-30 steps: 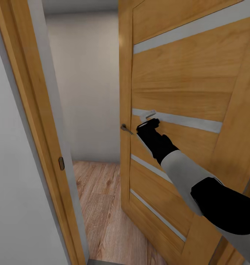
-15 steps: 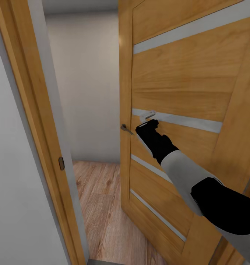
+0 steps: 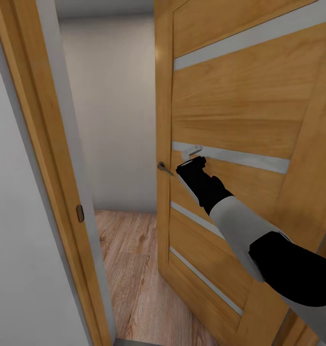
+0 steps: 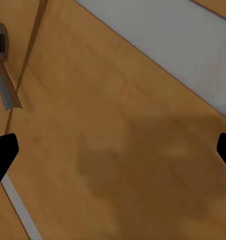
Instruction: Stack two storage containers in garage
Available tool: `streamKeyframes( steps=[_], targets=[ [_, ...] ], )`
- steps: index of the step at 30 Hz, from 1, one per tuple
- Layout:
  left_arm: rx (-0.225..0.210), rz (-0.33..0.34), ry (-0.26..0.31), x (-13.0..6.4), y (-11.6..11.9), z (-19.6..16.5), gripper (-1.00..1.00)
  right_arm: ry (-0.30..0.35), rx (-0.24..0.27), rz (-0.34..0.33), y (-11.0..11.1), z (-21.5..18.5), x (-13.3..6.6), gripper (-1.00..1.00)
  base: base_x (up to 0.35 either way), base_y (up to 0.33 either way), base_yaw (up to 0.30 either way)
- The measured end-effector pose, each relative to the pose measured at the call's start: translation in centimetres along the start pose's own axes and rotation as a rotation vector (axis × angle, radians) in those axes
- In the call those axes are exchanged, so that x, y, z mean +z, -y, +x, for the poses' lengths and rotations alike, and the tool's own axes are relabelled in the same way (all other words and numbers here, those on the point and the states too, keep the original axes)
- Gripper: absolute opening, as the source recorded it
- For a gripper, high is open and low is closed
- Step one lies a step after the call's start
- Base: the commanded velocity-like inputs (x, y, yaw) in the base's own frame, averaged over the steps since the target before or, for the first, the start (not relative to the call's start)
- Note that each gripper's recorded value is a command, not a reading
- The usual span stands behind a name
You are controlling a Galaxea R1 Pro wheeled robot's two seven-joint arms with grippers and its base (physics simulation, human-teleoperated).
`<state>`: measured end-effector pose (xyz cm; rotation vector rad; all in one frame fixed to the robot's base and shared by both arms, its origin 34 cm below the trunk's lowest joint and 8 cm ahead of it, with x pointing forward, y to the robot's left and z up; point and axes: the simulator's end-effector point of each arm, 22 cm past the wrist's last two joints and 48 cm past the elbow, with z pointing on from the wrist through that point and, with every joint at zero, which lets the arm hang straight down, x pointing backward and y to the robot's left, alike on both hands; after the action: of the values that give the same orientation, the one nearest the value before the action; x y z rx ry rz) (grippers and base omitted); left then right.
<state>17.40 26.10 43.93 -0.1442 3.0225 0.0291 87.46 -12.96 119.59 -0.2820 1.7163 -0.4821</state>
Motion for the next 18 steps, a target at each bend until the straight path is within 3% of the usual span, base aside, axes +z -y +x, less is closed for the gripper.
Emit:
streamKeyframes(
  steps=[18],
  targets=[
    [0.0, 0.0, 0.0, 0.0, 0.0, 0.0, 1.0, -0.002, 0.012, -0.014, -0.34, 0.08, 0.02, 1.0, 0.0, 0.0, 0.0]
  ],
)
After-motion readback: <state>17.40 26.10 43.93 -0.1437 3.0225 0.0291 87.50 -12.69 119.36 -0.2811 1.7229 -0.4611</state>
